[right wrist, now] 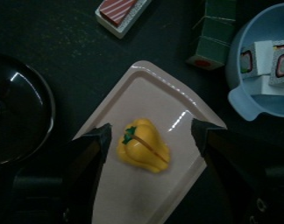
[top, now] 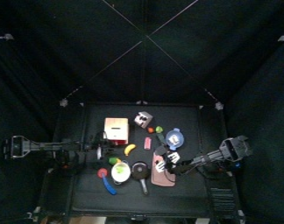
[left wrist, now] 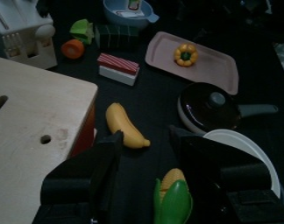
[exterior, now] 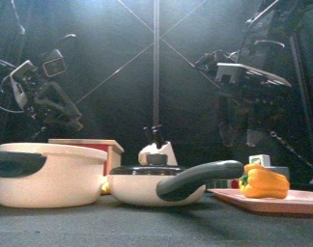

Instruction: Grab cleaver handle

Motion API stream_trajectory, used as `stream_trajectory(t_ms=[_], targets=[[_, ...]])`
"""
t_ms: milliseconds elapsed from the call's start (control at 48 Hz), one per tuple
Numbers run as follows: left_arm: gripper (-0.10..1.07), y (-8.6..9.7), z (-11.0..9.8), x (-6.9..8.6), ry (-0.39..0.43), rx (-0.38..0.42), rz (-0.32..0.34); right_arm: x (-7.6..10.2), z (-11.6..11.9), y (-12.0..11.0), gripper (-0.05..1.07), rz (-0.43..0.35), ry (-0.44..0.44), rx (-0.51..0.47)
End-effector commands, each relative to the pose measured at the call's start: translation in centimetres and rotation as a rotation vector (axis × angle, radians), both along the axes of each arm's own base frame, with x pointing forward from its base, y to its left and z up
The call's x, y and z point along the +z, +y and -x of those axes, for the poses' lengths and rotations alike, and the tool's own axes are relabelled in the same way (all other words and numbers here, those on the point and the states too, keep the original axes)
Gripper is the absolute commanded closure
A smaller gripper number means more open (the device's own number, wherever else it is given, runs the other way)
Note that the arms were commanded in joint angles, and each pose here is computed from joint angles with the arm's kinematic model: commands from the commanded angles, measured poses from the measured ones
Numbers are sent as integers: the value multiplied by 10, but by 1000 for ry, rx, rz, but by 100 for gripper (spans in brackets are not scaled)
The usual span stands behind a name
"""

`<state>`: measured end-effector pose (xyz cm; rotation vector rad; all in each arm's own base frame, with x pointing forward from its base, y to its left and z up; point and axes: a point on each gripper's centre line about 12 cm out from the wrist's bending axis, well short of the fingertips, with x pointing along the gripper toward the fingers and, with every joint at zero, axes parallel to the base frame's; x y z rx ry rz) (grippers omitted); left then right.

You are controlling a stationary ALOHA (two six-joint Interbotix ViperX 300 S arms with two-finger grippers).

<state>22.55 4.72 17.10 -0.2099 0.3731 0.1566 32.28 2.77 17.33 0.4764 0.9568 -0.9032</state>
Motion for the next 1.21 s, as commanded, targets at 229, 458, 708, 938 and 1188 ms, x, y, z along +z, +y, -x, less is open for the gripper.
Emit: stream_trajectory(t_ms=[229,458,708,938,1188], targets=[[14,1,-3,5,-19,4,-1,16,-1,-2,1,-8,-49,-1],[14,1,-3,5,-19,2,-1,33,-2,-6,1,7,-110,14],[14,4,-12,18,-56,9,-2,57,11,-20,2,48,-189,28],[14,16,-23,38,-104,84,42,66,32,-40,6,96,-226,19],[13,41,-38,64,-4,207,51,67,49,-63,17,128,-289,30]])
